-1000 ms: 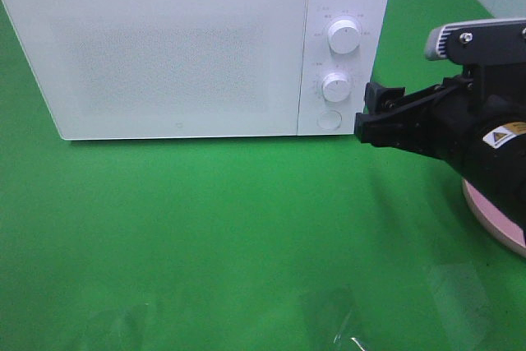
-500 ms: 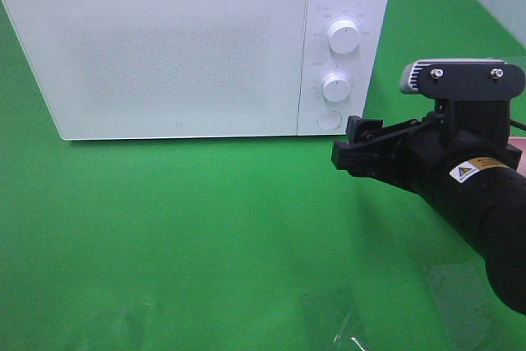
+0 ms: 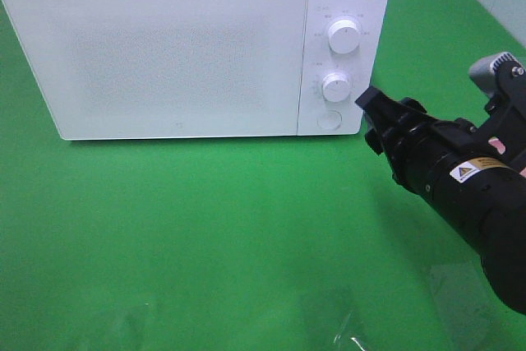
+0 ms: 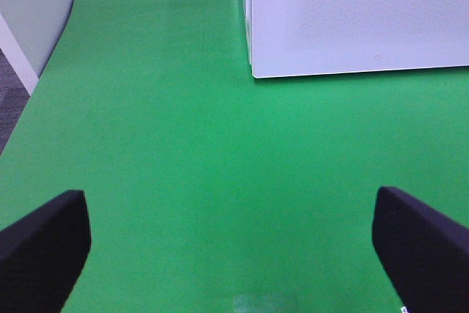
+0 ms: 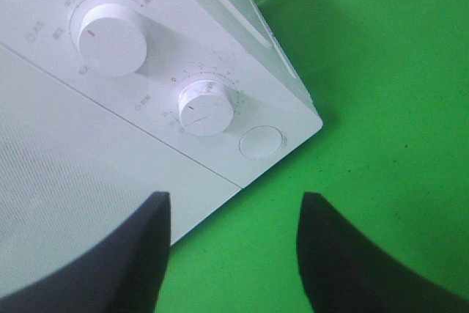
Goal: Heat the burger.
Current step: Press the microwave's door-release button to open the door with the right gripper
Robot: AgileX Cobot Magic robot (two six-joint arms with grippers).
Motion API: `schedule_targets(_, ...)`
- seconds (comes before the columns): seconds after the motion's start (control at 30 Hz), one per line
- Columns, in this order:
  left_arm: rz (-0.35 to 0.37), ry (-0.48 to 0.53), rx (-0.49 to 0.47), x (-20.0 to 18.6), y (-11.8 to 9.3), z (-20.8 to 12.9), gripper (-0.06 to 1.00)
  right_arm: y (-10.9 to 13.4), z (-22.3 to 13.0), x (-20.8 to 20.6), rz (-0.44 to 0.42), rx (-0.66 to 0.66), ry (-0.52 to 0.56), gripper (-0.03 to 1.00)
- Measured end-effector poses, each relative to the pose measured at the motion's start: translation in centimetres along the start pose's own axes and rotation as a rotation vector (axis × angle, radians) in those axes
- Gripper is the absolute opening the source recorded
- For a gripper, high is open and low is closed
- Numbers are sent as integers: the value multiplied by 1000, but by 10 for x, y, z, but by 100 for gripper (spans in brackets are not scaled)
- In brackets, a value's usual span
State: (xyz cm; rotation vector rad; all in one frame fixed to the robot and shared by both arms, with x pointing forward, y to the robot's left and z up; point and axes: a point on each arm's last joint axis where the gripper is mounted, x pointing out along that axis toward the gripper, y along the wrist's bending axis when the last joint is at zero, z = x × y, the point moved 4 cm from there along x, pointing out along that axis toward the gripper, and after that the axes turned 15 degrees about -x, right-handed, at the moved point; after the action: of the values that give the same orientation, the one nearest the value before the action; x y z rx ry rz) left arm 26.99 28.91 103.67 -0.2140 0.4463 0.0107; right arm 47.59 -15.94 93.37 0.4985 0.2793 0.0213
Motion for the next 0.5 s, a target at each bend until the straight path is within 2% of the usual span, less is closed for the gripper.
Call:
schedule_targets(0.03, 0, 0, 0, 0, 0, 0, 99, 0, 0, 0, 0, 0, 0, 47)
schedule_targets(0.07, 0, 0, 0, 0, 0, 0, 99, 0, 0, 0, 0, 77, 0, 41)
schedule_targets(0.1, 0, 0, 0, 0, 0, 0, 99, 0, 0, 0, 0, 77, 0, 41)
schedule_targets(0.13, 0, 0, 0, 0, 0, 0, 99, 0, 0, 0, 0, 157, 0, 35)
schedule_targets(0.17, 0, 0, 0, 0, 0, 0, 99, 0, 0, 0, 0, 157, 0, 35)
schedule_targets(0.23, 0, 0, 0, 0, 0, 0, 99, 0, 0, 0, 0, 315, 0, 25)
schedule_targets(0.33, 0, 0, 0, 0, 0, 0, 99, 0, 0, 0, 0, 347, 0, 24)
schedule_targets(0.37, 0, 0, 0, 0, 0, 0, 99, 0, 0, 0, 0, 435, 0, 20)
schedule_targets(0.4, 0, 0, 0, 0, 0, 0, 99, 0, 0, 0, 0, 435, 0, 20)
schedule_targets(0.47, 0, 0, 0, 0, 0, 0, 99, 0, 0, 0, 0, 561, 0, 14)
schedule_targets(0.5, 0, 0, 0, 0, 0, 0, 99, 0, 0, 0, 0, 561, 0, 14)
